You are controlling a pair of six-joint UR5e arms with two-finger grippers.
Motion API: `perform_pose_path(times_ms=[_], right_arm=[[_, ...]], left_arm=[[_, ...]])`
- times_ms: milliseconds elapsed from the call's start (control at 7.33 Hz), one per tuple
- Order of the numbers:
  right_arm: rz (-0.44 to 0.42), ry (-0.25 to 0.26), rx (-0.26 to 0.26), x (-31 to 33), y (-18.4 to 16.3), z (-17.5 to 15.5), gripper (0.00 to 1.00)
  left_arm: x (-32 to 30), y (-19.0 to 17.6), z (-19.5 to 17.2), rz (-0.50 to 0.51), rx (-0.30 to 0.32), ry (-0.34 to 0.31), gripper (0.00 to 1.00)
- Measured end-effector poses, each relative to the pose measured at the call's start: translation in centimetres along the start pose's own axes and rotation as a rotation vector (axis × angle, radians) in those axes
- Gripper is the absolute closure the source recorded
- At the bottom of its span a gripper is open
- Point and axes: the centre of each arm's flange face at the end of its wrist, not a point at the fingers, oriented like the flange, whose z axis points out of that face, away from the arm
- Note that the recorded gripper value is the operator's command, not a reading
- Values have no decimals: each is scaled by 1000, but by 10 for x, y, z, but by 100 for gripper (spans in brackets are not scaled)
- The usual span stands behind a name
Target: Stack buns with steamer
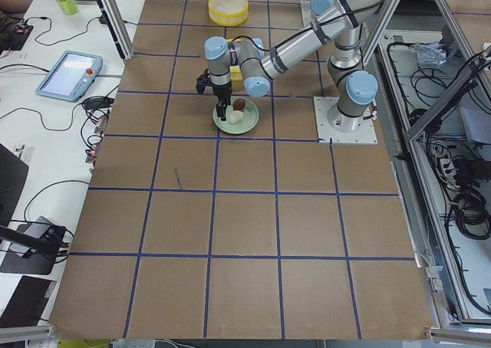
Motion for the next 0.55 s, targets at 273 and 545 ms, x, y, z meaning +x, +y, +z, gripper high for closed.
perform_pose_path(times_ms=[273,545], right_arm=[[-2,-8,-18,8,1,21,41],[-3,-13,-36,10,-1,34,66]], left_arm=[[0,-1,13,-2,-19,-3,47],[-2,6,24,-17,-47,5,70]])
